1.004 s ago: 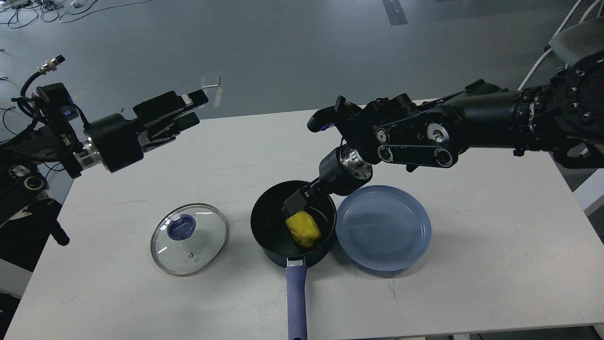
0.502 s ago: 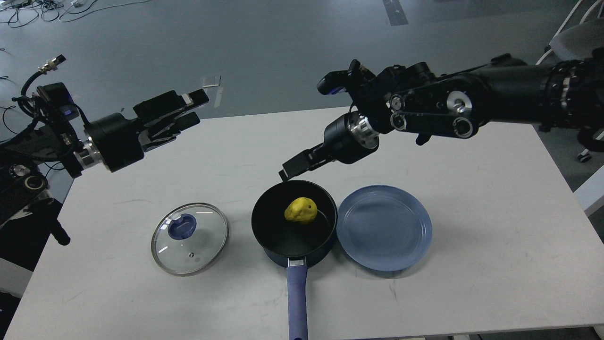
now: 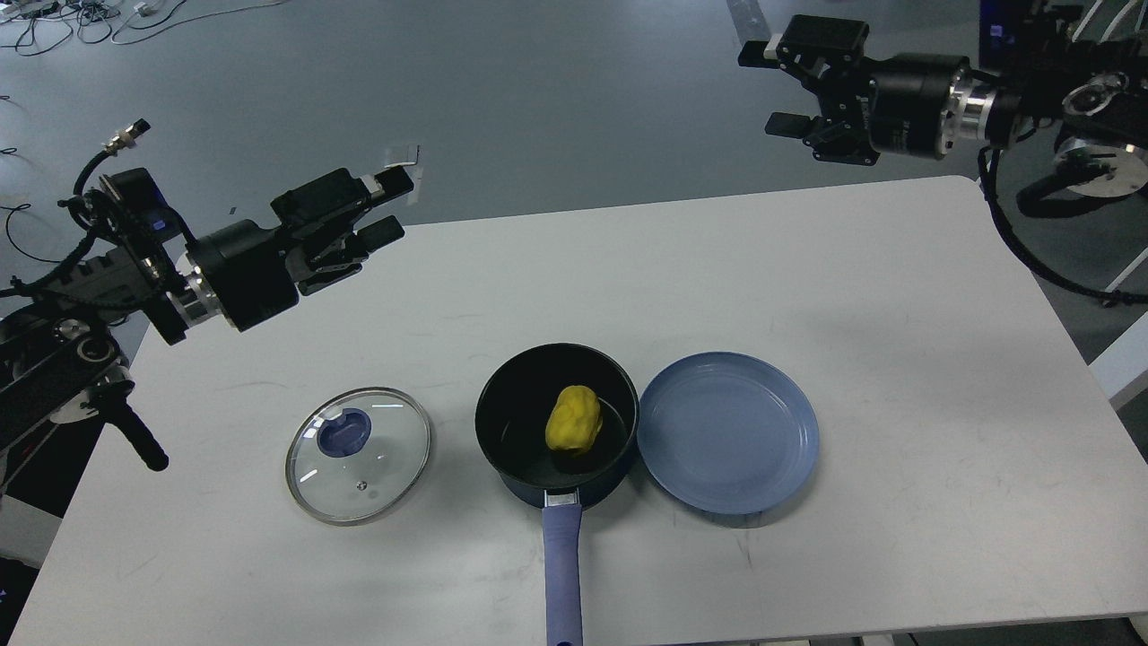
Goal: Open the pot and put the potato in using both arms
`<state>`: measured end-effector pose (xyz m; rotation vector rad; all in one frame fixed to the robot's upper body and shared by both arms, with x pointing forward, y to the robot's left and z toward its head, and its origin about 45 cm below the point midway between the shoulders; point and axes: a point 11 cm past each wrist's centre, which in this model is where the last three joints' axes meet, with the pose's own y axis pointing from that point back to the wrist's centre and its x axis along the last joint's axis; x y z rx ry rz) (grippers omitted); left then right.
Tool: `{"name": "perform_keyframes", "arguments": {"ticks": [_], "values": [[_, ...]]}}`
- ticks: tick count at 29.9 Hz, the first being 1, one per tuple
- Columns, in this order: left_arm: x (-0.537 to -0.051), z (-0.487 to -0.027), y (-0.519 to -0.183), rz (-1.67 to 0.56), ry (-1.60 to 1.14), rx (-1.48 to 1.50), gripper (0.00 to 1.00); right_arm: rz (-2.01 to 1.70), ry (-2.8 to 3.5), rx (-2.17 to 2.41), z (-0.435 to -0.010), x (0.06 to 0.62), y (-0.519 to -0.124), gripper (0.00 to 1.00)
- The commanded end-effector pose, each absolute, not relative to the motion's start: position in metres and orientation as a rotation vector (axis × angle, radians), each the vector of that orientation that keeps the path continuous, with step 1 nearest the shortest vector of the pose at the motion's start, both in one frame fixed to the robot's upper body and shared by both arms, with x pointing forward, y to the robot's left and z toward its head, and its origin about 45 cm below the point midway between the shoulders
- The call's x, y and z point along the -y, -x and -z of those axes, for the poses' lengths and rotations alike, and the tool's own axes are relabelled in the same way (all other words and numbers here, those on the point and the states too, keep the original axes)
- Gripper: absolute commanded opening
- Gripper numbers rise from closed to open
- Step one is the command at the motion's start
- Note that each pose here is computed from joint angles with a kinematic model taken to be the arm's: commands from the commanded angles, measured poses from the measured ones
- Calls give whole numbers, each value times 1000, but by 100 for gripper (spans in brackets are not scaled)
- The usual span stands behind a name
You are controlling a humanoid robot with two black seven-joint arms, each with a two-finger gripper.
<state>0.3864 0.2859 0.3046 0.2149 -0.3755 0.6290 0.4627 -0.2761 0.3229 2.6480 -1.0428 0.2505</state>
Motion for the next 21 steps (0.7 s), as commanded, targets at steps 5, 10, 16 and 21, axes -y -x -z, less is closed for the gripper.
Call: {"name": "perform_keyframes", "arguments": {"ticks": [5, 10, 16, 21], "values": [[-283, -294, -405, -767, 2, 153, 98, 192, -2799, 1577, -275, 324, -459, 98], [-277, -278, -406, -831, 149, 4, 98, 392, -2826, 1697, -226, 319, -441, 99], [-274, -265, -410, -901, 239, -91, 98, 461, -2865, 1768, -202, 308, -430, 99], [-284, -244, -413, -961, 239, -137, 98, 548, -2863, 1742, -181, 293, -420, 99]]}}
